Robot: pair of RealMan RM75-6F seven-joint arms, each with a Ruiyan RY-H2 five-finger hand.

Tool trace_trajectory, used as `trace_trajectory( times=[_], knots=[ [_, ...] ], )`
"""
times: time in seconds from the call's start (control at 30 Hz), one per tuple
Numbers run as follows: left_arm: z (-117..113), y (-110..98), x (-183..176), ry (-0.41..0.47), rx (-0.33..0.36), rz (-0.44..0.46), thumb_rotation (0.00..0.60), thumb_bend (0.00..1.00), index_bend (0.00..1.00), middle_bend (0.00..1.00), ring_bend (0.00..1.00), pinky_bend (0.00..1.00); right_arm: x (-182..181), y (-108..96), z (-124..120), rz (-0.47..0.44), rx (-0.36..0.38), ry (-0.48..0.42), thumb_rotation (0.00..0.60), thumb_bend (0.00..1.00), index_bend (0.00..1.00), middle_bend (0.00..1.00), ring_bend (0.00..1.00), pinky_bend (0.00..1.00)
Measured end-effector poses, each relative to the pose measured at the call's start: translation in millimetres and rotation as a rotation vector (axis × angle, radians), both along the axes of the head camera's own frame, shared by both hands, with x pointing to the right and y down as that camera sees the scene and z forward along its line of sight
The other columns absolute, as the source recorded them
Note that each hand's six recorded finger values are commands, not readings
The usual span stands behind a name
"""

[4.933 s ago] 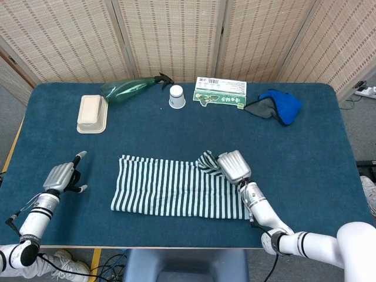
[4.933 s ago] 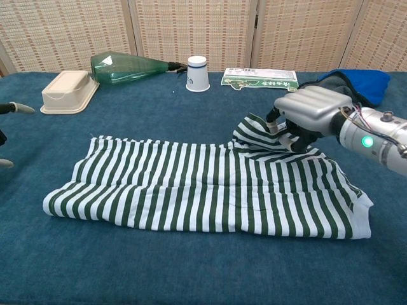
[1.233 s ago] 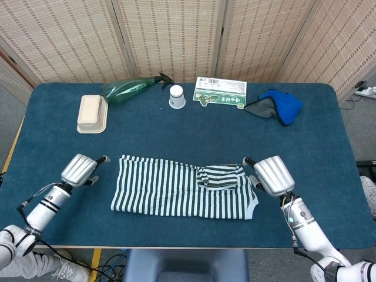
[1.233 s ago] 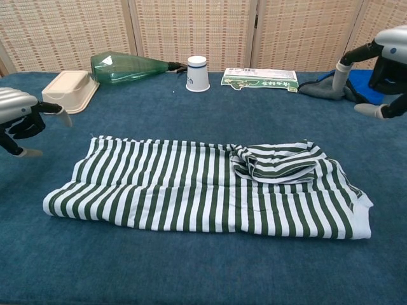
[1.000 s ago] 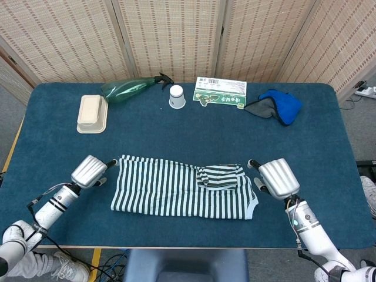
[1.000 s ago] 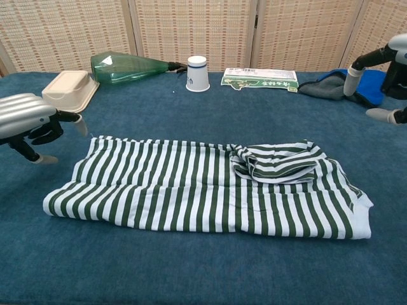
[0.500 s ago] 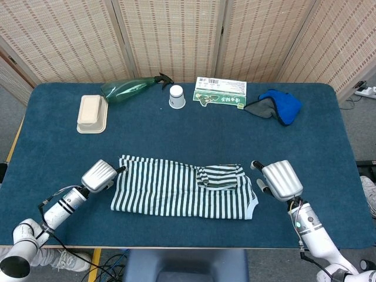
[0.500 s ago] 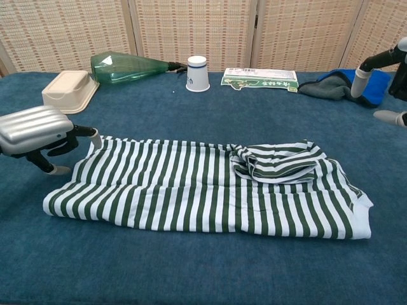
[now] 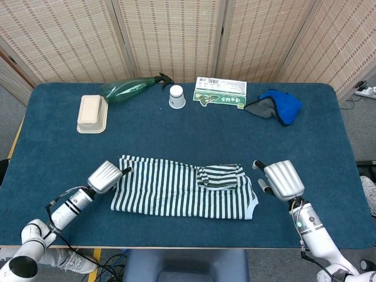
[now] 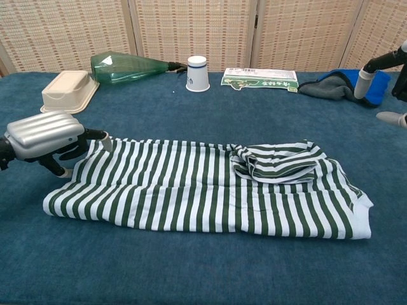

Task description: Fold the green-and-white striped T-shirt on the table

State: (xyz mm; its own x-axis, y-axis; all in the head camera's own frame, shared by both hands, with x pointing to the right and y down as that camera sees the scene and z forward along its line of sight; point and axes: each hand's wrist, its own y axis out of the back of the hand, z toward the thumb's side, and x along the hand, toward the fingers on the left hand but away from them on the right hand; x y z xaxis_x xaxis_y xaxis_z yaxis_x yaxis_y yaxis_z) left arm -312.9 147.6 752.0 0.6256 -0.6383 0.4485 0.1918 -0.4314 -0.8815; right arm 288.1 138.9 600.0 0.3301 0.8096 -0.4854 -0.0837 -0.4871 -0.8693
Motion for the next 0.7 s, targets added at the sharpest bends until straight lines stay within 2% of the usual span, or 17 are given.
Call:
trace_trajectory(
  times=[0.5, 0.7],
  knots=[
    [-3.9, -3.7, -4.1, 0.039, -0.01, -0.051, 0.6, 0.22, 0.4, 0.87, 0.8, 0.95, 2.8, 0.0, 3.4, 0.014, -0.009, -0.013, 0.6, 0.35, 0.38, 0.97, 1.0, 1.0],
    [-4.1, -3.6, -5.2, 0.041, -0.011, -0.059, 0.6, 0.29, 0.43, 0.87, 0.8, 0.95, 2.7, 0.0, 4.9, 0.014, -0.013, -0.016, 0.6, 0.35, 0.38, 0.97, 1.0, 1.0]
  ],
)
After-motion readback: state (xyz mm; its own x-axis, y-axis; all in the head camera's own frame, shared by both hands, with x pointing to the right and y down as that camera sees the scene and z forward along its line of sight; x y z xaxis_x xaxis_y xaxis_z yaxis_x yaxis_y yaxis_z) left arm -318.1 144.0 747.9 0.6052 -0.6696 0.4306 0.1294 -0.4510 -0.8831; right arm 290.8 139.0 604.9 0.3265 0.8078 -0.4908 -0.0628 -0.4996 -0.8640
